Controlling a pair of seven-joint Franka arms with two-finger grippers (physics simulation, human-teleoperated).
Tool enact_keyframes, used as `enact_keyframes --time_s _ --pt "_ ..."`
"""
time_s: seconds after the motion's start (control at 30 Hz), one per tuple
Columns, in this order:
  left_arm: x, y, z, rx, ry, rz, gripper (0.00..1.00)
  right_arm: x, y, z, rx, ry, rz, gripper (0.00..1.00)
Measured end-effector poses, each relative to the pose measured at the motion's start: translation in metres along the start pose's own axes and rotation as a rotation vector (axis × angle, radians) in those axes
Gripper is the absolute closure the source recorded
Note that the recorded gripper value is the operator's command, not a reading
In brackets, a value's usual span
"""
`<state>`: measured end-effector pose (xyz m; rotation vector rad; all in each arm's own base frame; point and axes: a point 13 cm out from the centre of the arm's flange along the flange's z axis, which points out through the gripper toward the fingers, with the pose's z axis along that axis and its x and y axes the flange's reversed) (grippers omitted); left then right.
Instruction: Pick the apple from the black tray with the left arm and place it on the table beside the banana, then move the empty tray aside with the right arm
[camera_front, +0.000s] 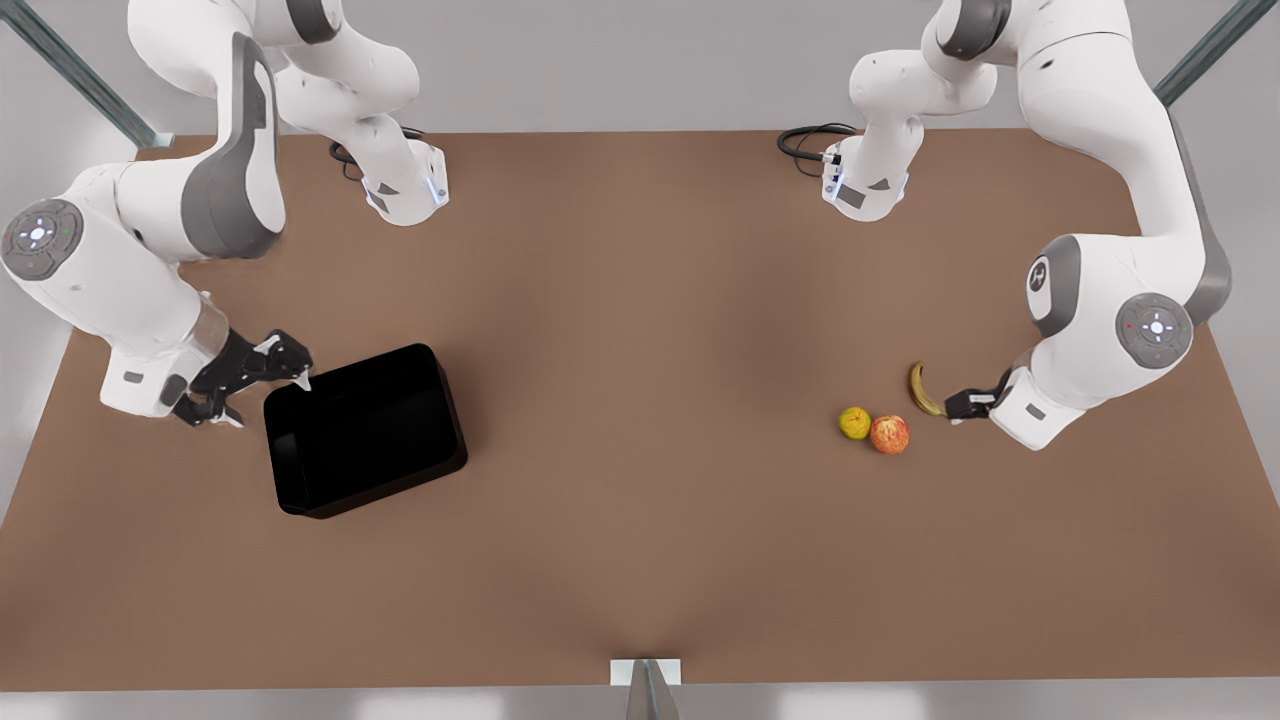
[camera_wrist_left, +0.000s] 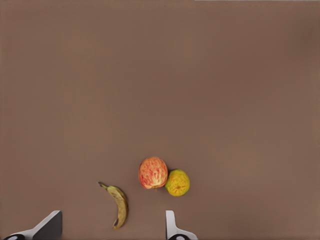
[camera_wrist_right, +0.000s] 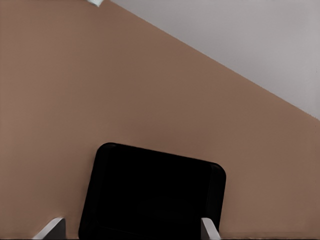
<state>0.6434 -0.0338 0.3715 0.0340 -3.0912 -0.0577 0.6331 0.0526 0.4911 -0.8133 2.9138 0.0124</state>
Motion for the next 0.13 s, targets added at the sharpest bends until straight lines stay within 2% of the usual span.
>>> enact_keyframes --time_s 0.13 --pt "-0.002 0.002 0.0 -0.005 -0.002 0.001 0.0 0.069 -0.035 -0.042 0.022 0.086 0.087 0.01"
